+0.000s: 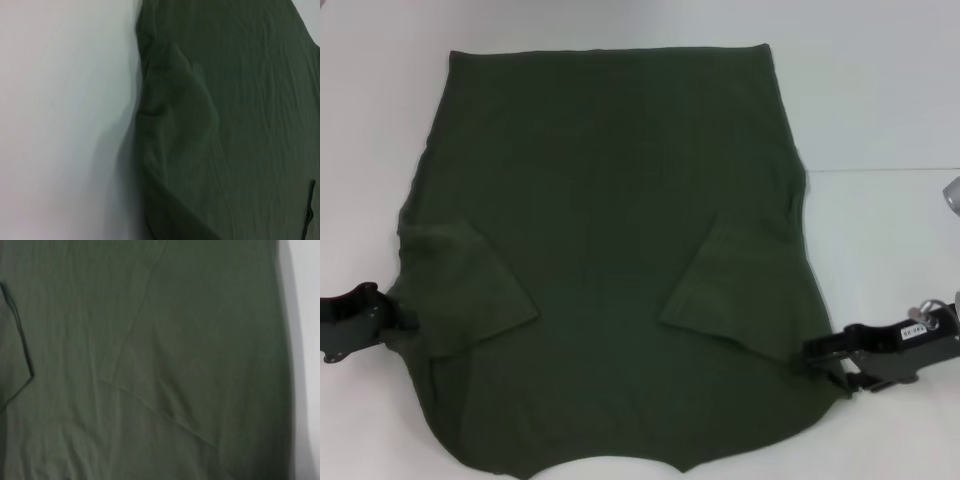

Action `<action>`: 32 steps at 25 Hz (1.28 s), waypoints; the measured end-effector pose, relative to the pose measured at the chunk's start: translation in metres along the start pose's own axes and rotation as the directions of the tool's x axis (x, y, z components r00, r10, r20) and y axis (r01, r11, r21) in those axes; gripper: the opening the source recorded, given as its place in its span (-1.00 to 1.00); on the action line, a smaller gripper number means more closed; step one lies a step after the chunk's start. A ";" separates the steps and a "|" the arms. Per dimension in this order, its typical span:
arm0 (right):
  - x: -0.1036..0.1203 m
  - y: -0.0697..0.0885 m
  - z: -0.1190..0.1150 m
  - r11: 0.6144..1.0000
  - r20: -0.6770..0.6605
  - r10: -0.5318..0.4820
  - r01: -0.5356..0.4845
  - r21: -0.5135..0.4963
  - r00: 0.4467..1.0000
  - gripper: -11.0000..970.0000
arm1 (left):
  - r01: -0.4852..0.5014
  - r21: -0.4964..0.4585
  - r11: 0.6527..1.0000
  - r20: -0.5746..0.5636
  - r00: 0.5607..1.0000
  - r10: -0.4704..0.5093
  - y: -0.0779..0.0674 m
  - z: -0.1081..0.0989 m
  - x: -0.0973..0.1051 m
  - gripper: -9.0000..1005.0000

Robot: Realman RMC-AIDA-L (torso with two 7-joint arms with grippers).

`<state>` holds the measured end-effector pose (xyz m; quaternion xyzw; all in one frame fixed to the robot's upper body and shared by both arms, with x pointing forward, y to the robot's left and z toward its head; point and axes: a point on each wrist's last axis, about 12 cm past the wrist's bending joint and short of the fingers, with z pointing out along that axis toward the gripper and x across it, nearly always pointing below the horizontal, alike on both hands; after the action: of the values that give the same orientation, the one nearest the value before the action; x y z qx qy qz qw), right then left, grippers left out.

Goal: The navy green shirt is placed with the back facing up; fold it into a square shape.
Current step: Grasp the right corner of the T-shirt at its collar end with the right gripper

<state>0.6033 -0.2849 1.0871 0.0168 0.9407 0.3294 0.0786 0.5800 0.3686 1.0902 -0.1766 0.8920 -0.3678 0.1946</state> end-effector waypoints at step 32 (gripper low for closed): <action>-0.004 0.014 0.005 0.990 0.060 0.062 -0.053 -0.128 0.996 0.81 | -0.006 0.009 1.000 0.011 1.000 0.006 0.000 -0.001 0.000 -0.95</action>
<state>0.6080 -0.2717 1.0925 0.0495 0.9141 0.3898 0.1001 0.5801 0.3693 1.0906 -0.1749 0.8897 -0.3704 0.2013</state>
